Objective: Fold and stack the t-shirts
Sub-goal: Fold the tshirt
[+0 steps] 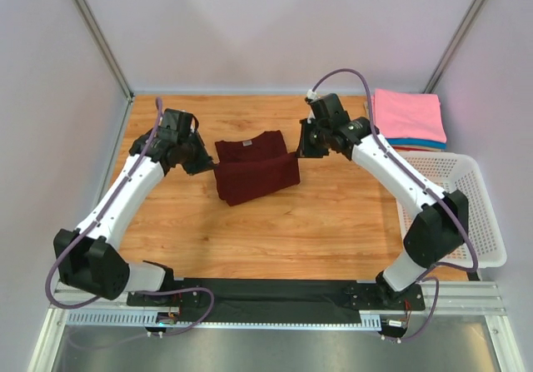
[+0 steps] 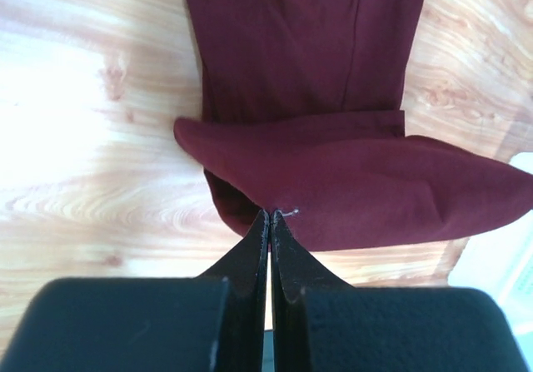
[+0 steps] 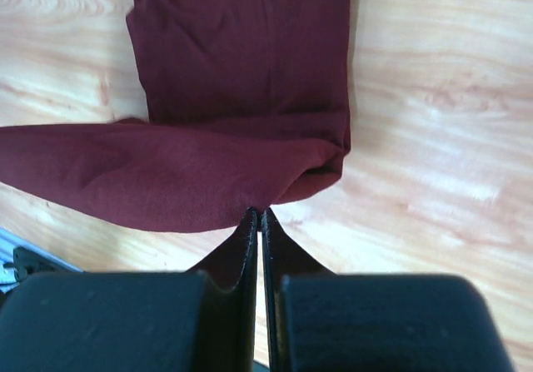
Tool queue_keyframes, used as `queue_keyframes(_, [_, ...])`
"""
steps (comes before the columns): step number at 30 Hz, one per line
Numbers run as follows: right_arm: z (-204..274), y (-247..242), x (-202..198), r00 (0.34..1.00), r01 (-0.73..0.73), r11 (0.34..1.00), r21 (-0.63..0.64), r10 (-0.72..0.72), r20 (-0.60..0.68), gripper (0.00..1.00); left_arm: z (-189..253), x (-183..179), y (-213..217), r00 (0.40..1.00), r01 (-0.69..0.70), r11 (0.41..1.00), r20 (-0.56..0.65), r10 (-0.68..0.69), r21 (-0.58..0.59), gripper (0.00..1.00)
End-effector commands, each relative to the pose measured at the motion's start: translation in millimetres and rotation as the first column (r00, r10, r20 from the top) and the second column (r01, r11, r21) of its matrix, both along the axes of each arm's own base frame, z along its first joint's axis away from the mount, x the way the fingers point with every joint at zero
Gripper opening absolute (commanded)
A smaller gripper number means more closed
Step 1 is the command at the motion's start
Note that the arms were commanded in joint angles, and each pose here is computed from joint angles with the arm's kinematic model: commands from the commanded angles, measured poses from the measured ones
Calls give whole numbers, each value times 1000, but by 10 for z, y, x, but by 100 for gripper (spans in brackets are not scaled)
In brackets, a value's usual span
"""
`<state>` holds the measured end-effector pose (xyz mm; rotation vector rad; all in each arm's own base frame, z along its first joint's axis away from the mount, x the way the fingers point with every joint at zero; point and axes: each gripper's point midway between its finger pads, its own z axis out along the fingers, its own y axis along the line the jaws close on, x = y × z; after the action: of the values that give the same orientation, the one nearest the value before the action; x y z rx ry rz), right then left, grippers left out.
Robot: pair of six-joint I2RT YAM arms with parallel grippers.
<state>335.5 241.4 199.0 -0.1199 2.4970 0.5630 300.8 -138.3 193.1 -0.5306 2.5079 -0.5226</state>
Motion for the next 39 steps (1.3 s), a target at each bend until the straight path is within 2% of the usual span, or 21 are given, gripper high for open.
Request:
queue_keyframes(1, [191,12,213,999,-21,999,26,19,45,0,164,261,-71,997,48,998,68,-45,-47,0])
queue_keyframes(5, [117,83,510,999,-18,997,72,16,28,0,164,572,-146,992,90,992,101,-81,-88,0])
queue_keyframes(9, [156,230,795,999,-34,991,129,29,43,0,20,871,-213,990,125,984,78,-116,-125,0])
queue_keyframes(13, [137,332,1051,998,-38,986,165,30,48,0,-85,1123,-121,995,95,985,56,-88,-141,0])
queue_keyframes(24, [115,606,1829,985,-92,957,277,47,167,1,-303,1776,196,998,11,981,55,-1,-193,0])
queue_keyframes(25, [-48,628,1918,987,-86,959,272,44,156,1,-333,1817,212,999,8,981,49,2,-195,0])
queue_keyframes(27, [-41,635,2075,985,-75,955,288,25,173,2,-516,1915,273,1000,-11,979,11,13,-202,0])
queue_keyframes(33, [-345,634,2547,984,-52,924,380,-18,178,4,-736,2259,511,997,-72,969,16,78,-235,0])
queue_keyframes(39, [-267,768,2873,942,-147,861,487,-28,335,4,-774,2547,646,990,-85,949,85,116,-302,0])
